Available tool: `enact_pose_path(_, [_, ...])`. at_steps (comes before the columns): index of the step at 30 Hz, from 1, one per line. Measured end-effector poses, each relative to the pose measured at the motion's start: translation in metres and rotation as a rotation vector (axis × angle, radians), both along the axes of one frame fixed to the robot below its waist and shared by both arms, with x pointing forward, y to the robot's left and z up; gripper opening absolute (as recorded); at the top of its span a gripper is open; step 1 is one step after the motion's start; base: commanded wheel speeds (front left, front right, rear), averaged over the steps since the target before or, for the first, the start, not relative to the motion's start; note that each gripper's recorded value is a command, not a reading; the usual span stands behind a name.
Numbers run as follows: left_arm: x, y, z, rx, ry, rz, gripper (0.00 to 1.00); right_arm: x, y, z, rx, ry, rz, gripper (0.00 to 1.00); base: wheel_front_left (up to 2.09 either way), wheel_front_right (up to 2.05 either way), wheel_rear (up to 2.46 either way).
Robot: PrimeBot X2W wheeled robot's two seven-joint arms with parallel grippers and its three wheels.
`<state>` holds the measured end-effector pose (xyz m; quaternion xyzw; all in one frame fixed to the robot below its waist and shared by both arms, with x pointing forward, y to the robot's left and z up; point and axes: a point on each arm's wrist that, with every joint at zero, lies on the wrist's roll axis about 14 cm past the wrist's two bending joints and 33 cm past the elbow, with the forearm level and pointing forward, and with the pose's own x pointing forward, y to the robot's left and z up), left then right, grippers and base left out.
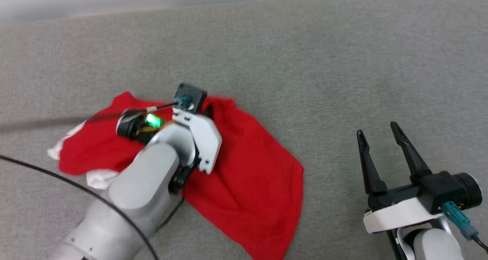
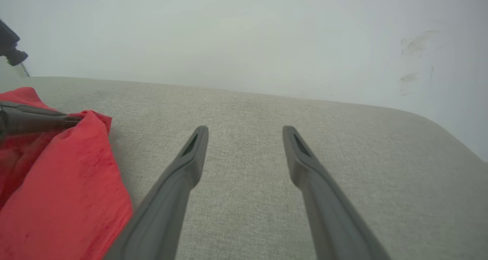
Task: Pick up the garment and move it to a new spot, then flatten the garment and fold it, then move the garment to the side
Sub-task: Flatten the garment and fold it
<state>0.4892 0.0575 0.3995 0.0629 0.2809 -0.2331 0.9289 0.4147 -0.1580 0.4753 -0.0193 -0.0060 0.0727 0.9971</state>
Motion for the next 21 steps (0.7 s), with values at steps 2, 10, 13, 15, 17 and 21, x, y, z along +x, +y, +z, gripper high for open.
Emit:
enact_pose_path(2, [0.017, -0.015, 0.033, -0.011, -0.175, -0.046, 0.00, -0.002, -0.004, 0.005, -0.001, -0.010, -0.012, 1.00, 0.00, 0.00, 0.00])
enact_pose_path(10, [0.007, -0.109, 0.091, -0.137, -0.402, -0.289, 0.00, -0.015, -0.028, 0.019, -0.015, -0.042, -0.080, 1.00, 0.00, 0.00, 0.00])
enact_pose_path(13, [-0.013, -0.153, 0.110, -0.224, -0.458, -0.394, 0.00, -0.019, -0.030, 0.021, -0.018, -0.044, -0.089, 1.00, 0.00, 0.00, 0.00])
enact_pose_path(15, [-0.028, -0.176, 0.111, -0.268, -0.463, -0.462, 0.00, -0.022, -0.031, 0.020, -0.020, -0.041, -0.090, 1.00, 0.00, 0.00, 0.00])
enact_pose_path(17, [-0.042, -0.191, 0.102, -0.278, -0.433, -0.526, 0.00, -0.023, -0.033, 0.020, -0.022, -0.039, -0.096, 1.00, 0.00, 0.00, 0.00])
enact_pose_path(21, [-0.085, -0.209, 0.060, -0.264, -0.283, -0.663, 1.00, -0.025, -0.039, 0.020, -0.022, -0.036, -0.115, 1.00, 0.00, 0.00, 0.00])
